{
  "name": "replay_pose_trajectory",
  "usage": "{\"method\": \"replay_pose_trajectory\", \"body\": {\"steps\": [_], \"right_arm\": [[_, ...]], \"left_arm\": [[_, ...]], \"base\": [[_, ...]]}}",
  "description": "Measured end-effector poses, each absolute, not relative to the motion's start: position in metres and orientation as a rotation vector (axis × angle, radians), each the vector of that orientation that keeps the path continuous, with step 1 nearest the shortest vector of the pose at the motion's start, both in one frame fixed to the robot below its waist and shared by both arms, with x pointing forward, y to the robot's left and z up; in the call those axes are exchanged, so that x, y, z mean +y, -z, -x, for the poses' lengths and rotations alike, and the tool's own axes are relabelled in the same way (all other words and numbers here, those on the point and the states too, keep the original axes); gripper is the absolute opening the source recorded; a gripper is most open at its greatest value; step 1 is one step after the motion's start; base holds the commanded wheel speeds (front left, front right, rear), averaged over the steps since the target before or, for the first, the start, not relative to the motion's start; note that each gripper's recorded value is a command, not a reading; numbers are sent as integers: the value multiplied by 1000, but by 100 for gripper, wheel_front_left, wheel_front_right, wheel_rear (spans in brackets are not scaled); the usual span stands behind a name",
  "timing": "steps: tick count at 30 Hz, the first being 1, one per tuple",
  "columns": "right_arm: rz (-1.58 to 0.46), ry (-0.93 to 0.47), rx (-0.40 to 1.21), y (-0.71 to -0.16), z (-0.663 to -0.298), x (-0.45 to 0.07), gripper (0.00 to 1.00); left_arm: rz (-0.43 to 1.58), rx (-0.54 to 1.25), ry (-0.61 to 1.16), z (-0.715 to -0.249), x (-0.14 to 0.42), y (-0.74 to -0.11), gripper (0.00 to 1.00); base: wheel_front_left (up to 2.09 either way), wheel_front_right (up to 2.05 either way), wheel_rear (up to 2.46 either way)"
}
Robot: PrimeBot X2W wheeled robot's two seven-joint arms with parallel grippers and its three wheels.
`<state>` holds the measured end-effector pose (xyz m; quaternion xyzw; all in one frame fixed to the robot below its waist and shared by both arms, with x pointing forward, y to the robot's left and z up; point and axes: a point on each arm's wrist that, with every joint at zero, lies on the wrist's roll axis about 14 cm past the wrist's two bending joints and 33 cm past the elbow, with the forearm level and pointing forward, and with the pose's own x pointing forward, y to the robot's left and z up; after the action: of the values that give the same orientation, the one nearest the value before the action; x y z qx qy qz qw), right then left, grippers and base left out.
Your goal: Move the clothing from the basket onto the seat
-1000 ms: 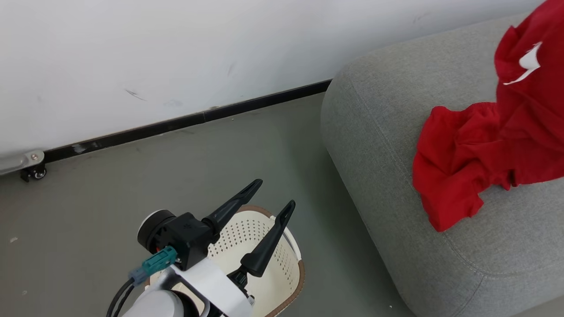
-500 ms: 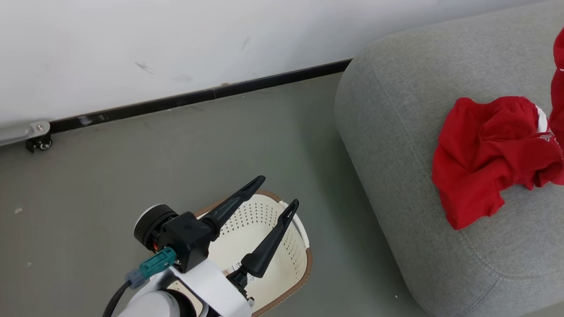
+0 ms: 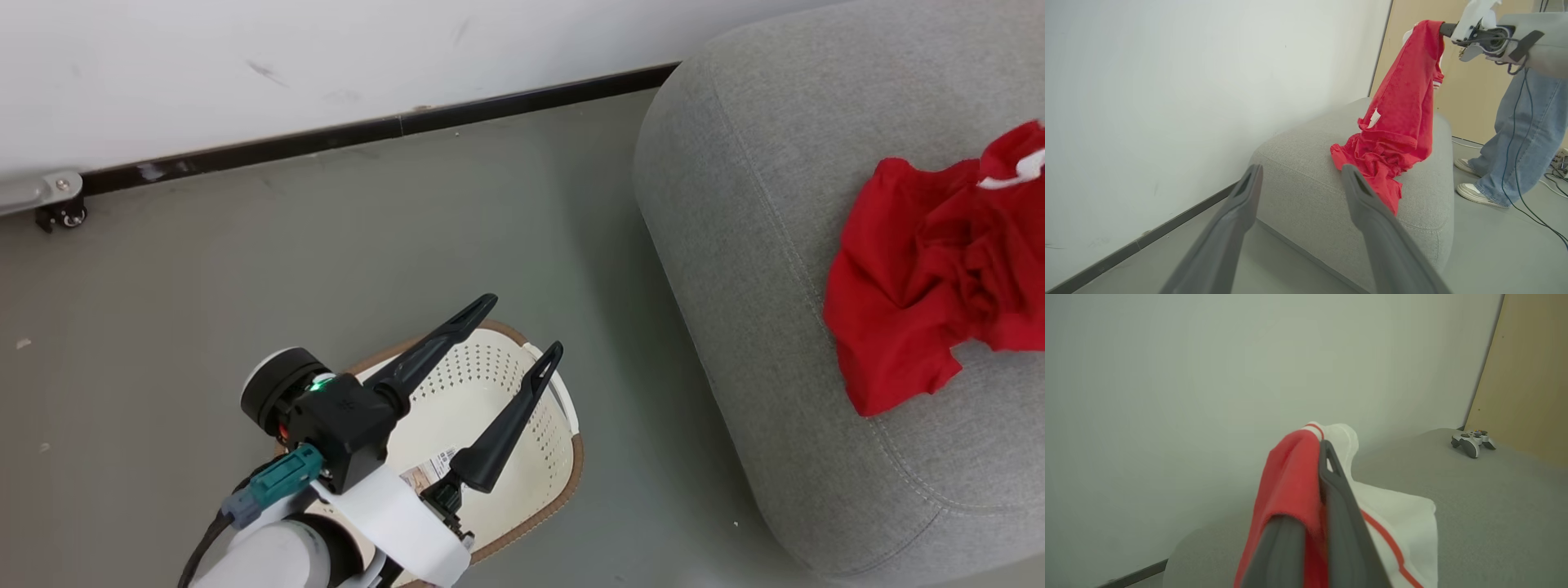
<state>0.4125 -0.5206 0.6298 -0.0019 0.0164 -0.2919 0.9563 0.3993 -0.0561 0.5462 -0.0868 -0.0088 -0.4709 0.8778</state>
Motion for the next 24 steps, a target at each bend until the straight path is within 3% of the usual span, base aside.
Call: {"method": "replay_pose_trajectory", "body": {"steps": [9,15,24], "right_arm": [[27,620,222,-548,-394,-518,0],[-21,571,323,-492,-395,-486,0],[-29,577,421,-454,-375,-477,0]], "left_arm": [[188,-9,983,-407,-56,-541,100],[185,9,983,-410,-56,-534,100],[183,7,983,-412,-57,-534,100]], "base": [[0,0,0],[0,0,0],[0,0,0]]}}
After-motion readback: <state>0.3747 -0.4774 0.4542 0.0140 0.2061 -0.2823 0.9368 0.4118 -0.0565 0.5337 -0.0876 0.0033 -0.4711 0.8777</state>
